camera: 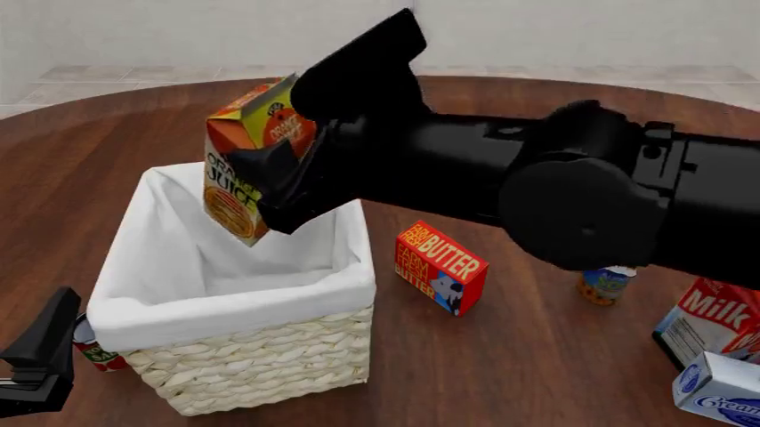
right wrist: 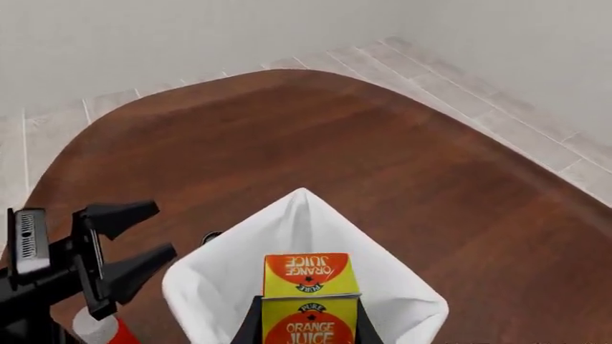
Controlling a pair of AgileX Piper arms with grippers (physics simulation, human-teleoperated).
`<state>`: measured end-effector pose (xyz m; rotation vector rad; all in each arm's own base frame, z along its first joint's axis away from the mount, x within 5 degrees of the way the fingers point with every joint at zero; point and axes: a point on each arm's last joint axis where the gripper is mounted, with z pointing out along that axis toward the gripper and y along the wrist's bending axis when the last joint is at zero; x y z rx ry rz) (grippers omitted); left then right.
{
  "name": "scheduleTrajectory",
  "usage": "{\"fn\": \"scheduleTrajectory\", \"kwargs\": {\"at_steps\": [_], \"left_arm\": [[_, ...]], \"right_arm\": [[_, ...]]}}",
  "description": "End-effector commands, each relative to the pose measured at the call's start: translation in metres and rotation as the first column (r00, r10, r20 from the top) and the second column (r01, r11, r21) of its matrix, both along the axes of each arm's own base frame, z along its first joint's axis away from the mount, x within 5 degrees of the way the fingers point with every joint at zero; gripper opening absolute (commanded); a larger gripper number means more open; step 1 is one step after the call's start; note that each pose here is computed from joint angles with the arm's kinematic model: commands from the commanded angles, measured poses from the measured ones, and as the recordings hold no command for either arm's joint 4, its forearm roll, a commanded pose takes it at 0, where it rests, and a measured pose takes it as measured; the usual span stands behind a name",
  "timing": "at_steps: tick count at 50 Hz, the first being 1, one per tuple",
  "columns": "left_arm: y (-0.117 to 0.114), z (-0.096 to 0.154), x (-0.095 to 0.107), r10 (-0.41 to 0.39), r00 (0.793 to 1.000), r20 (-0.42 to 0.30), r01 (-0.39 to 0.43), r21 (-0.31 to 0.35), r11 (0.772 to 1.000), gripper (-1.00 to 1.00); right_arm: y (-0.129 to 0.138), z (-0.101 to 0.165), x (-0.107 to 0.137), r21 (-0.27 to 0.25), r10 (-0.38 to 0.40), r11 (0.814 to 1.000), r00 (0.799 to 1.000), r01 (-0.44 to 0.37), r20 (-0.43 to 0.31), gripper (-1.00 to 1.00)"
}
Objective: Pick up the orange juice, and put it in the basket.
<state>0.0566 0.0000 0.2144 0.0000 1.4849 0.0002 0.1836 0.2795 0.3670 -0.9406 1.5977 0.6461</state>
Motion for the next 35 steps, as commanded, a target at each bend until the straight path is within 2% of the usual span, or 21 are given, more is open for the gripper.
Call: {"fn": "scheduleTrajectory", "kwargs": {"at_steps": [1, 16, 35], "left_arm": [[0.000, 0.000, 0.000, 0.000, 1.000, 0.000, 0.000, 0.000, 1.000, 1.00], [0.000, 0.000, 0.000, 0.000, 1.000, 0.000, 0.000, 0.000, 1.000, 1.00], [0.000, 0.000, 0.000, 0.000, 1.000, 0.000, 0.000, 0.000, 1.000, 1.00]], "right_arm": [[0.013, -0.011, 0.005, -0.018, 0.004, 1.000, 0.999, -0.004, -0.034, -1.00], [0.029, -0.033, 0.019, -0.079, -0.004, 0.997, 0.998, -0.001, -0.061, -1.00], [0.042, -0.059, 0.023, -0.147, 0.002, 0.989, 0.995, -0.016, -0.096, -1.00]]}}
